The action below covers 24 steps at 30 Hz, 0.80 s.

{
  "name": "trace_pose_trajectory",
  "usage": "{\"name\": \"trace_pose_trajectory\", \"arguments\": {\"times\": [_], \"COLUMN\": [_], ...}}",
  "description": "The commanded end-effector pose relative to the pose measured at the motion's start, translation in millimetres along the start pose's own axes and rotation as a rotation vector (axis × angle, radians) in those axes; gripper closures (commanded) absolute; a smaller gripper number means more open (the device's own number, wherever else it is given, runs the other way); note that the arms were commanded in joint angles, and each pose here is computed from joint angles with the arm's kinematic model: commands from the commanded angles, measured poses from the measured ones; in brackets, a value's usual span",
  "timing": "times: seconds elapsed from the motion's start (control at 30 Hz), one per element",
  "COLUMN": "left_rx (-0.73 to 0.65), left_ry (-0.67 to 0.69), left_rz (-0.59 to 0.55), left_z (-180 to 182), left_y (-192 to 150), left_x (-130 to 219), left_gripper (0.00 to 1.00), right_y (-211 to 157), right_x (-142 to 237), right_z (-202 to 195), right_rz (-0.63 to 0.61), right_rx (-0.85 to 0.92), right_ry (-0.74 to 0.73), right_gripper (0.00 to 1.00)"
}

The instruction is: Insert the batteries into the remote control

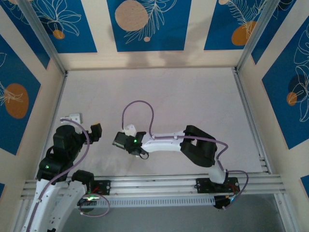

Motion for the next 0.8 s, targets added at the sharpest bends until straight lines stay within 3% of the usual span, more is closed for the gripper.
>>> {"name": "trace_pose_trajectory", "arguments": {"times": [0.0,0.3,0.77], "left_rx": [-0.006,-0.009,-0.008], "left_ry": [-0.008,-0.006,-0.007], "left_rz": [-0.025,-0.026,-0.031], "left_z": [0.0,0.2,0.3], "left_y": [4.5,4.6,5.0], "left_x": [4.7,4.8,5.4], "left_gripper": [0.0,0.0,0.0], "right_y": [-7.4,-10.3,-19.2], "right_x": [-4.5,-10.4,-19.9], "right_z": [0.5,4.6,8.7], "right_rz": [0.04,0.074,0.151], "right_rx": [0.01,-0.011,0.009], "right_ry": [-0.051,0.012,-0.032], "right_gripper": [0.76,0.76,0.75]}}
Point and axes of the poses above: each hand's point on the last joint's axis, 136 mm out from that joint toward the fingers, its own x axis back along the fingers, its own z axis along the line the jaws close on, y = z × x, the point moved 9 cm from there along x, back along the fingers, and after that the axes turned 13 degrees about x, right-handed, at the moved point
